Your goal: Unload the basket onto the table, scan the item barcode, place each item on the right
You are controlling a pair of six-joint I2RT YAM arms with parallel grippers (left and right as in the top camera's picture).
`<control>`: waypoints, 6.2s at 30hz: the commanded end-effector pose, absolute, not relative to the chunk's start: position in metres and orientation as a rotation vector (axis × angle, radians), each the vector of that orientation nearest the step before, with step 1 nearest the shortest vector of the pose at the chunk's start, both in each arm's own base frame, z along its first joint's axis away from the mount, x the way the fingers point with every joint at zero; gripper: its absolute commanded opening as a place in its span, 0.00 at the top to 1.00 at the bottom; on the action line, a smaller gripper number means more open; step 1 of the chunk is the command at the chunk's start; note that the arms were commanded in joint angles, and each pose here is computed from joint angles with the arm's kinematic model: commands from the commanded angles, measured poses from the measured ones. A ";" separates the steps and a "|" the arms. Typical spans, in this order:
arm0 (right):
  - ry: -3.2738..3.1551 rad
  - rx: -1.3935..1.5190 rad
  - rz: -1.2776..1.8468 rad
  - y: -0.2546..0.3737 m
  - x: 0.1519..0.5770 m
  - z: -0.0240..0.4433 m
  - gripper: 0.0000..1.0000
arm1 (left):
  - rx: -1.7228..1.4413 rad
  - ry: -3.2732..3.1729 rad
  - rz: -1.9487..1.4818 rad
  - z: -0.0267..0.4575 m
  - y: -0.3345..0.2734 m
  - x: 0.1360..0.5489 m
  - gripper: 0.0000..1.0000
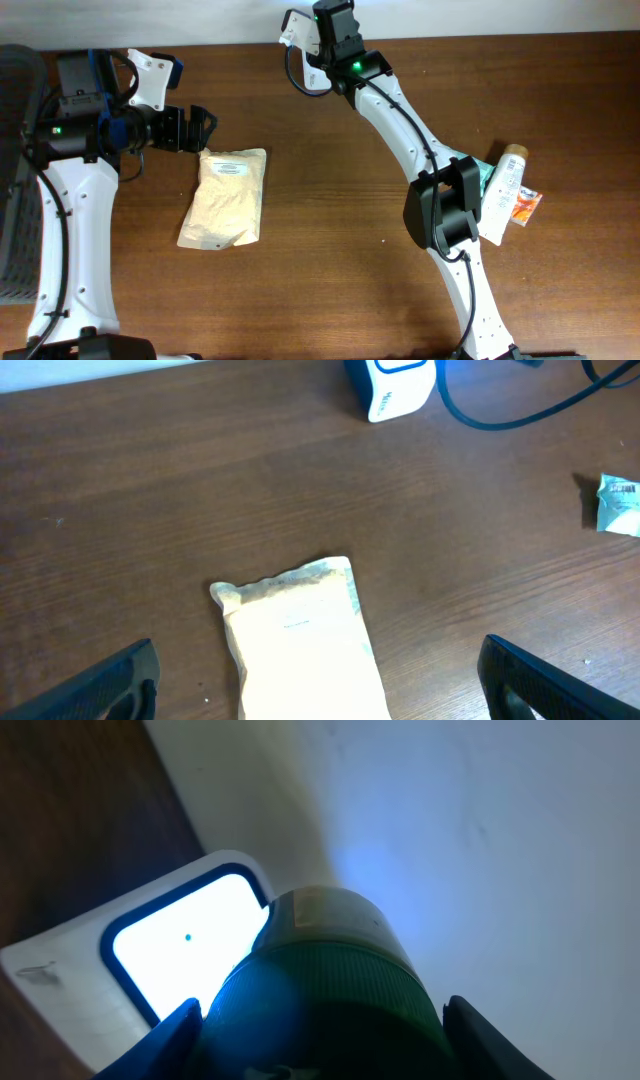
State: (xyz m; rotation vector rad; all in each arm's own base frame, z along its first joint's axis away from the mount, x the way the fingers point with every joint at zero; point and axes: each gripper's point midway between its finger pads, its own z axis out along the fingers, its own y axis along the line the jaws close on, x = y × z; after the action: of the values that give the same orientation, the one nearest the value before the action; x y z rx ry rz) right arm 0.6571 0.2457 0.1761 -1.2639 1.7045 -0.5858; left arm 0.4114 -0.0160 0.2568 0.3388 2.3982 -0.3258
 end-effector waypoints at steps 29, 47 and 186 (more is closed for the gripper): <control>1.525 -1.420 -0.660 0.242 0.671 0.174 0.67 | 0.349 2.396 -0.315 0.256 -0.013 0.413 0.01; 1.527 -1.256 -0.405 0.267 0.642 0.250 0.65 | 0.349 2.396 -0.316 0.256 -0.013 0.413 0.01; 2.886 -0.318 0.974 0.311 0.402 0.064 0.20 | 0.216 3.067 -0.216 -0.005 -0.055 0.385 1.00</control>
State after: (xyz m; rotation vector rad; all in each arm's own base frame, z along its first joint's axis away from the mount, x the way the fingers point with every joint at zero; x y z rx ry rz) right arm 0.4041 0.3122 0.0734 -0.3109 2.8671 0.9973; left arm 0.3950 -0.0213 0.0022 0.1348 3.0473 -0.1436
